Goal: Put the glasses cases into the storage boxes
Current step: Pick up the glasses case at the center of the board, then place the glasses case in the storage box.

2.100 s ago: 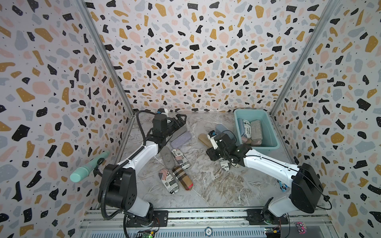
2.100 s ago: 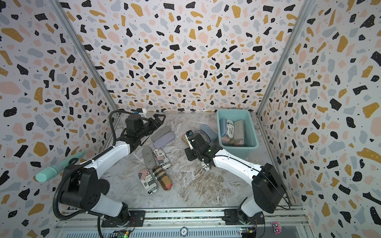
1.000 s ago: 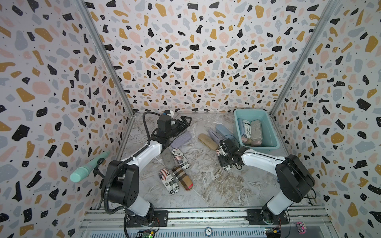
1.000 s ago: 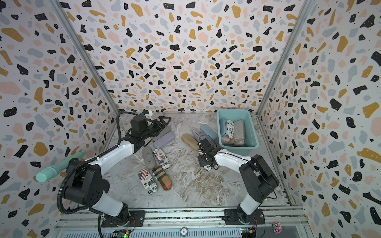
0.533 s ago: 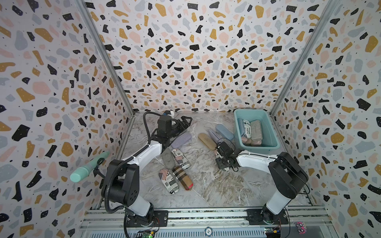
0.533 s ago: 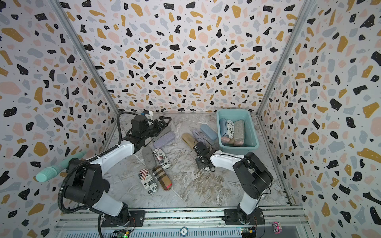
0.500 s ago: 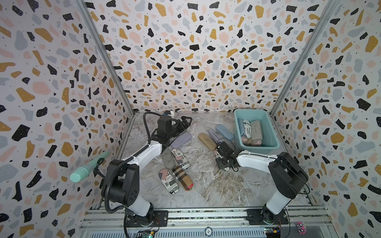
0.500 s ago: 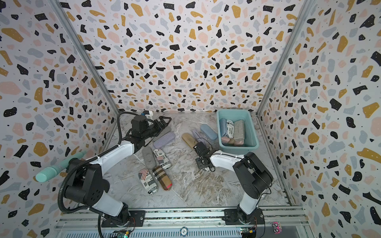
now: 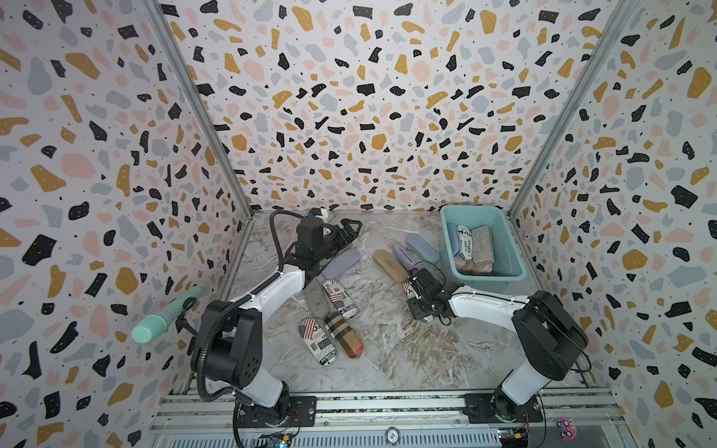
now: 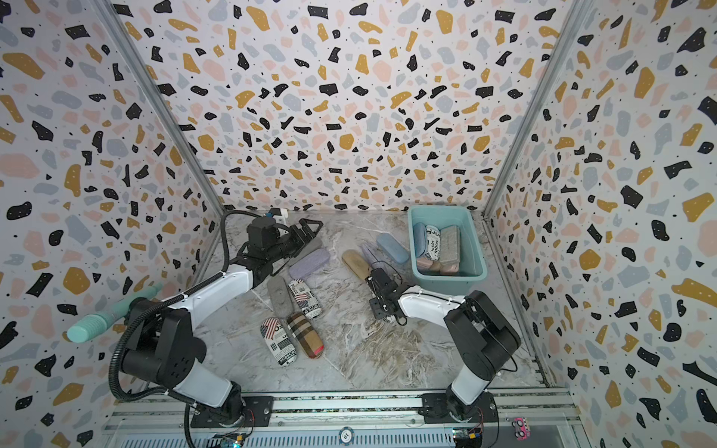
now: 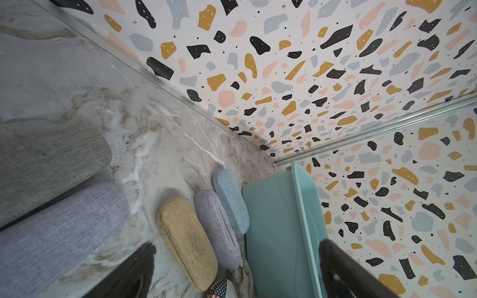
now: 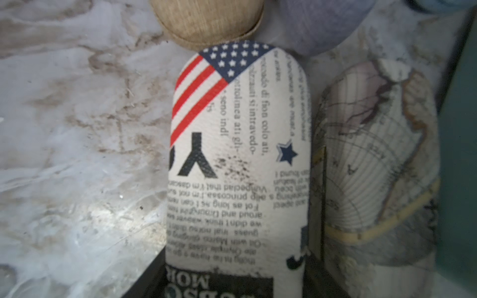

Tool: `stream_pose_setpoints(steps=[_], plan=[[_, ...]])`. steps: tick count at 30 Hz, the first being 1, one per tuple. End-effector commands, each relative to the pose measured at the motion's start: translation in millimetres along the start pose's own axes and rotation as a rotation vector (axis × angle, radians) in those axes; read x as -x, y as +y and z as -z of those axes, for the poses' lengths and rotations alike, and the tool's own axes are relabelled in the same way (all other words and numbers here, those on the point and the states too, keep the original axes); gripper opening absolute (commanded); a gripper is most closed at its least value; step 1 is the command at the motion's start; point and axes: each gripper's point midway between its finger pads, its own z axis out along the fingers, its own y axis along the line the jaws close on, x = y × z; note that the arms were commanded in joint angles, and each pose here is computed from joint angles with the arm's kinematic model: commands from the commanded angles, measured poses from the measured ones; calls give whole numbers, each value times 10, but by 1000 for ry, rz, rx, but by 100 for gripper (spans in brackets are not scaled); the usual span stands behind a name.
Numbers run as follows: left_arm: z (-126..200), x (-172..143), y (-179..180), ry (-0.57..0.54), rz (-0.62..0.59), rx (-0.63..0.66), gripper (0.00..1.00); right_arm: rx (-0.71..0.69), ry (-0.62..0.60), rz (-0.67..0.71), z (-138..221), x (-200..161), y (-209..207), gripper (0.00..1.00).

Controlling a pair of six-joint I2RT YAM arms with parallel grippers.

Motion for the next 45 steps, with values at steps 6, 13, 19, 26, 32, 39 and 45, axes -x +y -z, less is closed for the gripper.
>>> stream_pose_setpoints(steps=[6,13,19,26,32,39,45], plan=[[-29,-33,-108,7,-14,-43,99,33,-127,-1,399,298,62,61],[-30,-45,-122,8,-19,-44,99,54,-166,-7,543,440,94,61],[-64,-121,-175,27,-30,-57,99,83,-224,-9,744,674,144,61],[-96,-282,-396,72,-69,-125,99,77,-338,-29,1035,1187,28,61],[-77,-456,-726,109,-103,-251,100,24,-476,-99,1367,1748,-466,60],[-37,-593,-958,137,-134,-347,99,-43,-567,-235,1569,2014,-1380,60],[-37,-729,-1084,169,-141,-401,99,-78,-568,-365,1459,1979,-2093,60]])
